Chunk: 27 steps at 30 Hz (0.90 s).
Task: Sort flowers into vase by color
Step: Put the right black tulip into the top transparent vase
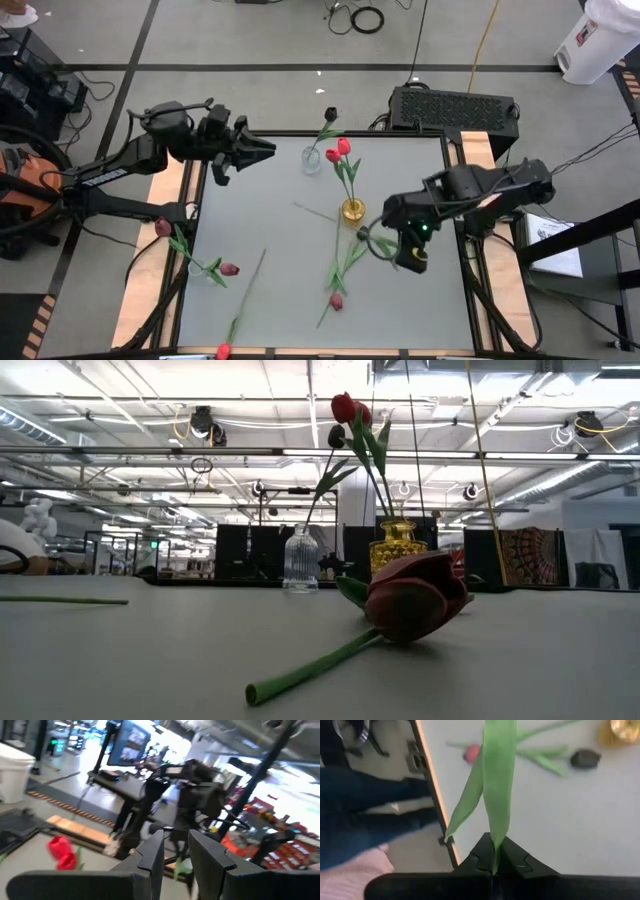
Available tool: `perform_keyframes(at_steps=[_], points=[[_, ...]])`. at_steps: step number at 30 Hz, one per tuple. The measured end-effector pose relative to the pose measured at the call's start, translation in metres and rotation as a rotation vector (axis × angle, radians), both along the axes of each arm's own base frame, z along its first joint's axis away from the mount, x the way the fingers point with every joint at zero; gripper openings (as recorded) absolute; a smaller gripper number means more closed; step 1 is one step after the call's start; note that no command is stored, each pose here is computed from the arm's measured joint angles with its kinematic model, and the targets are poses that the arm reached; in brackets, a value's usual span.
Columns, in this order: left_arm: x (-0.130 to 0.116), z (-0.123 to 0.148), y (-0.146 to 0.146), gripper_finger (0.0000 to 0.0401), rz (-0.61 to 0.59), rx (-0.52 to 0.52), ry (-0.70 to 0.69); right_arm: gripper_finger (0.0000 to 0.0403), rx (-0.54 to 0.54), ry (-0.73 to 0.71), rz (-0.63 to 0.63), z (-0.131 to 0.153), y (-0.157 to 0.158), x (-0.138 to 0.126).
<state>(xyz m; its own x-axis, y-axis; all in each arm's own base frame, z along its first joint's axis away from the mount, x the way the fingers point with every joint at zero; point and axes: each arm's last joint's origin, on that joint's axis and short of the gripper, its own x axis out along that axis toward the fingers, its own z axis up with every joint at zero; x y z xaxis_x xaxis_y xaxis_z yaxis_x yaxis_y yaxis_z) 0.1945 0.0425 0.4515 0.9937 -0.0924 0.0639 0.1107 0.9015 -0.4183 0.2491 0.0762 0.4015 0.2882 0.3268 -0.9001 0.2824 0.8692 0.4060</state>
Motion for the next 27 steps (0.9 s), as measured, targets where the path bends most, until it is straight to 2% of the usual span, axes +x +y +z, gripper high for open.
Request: perform_keyframes(at_steps=[14,27], points=[[0.001,0.003,-0.002,0.0095,-0.076,-0.046,-0.022,0.0,0.061,-0.312,-0.113,0.018,-0.028,0.032],[0.003,0.002,-0.001,0.0095,-0.06,-0.042,-0.017,0.0,0.068,-0.355,-0.125,0.02,-0.032,0.036]])
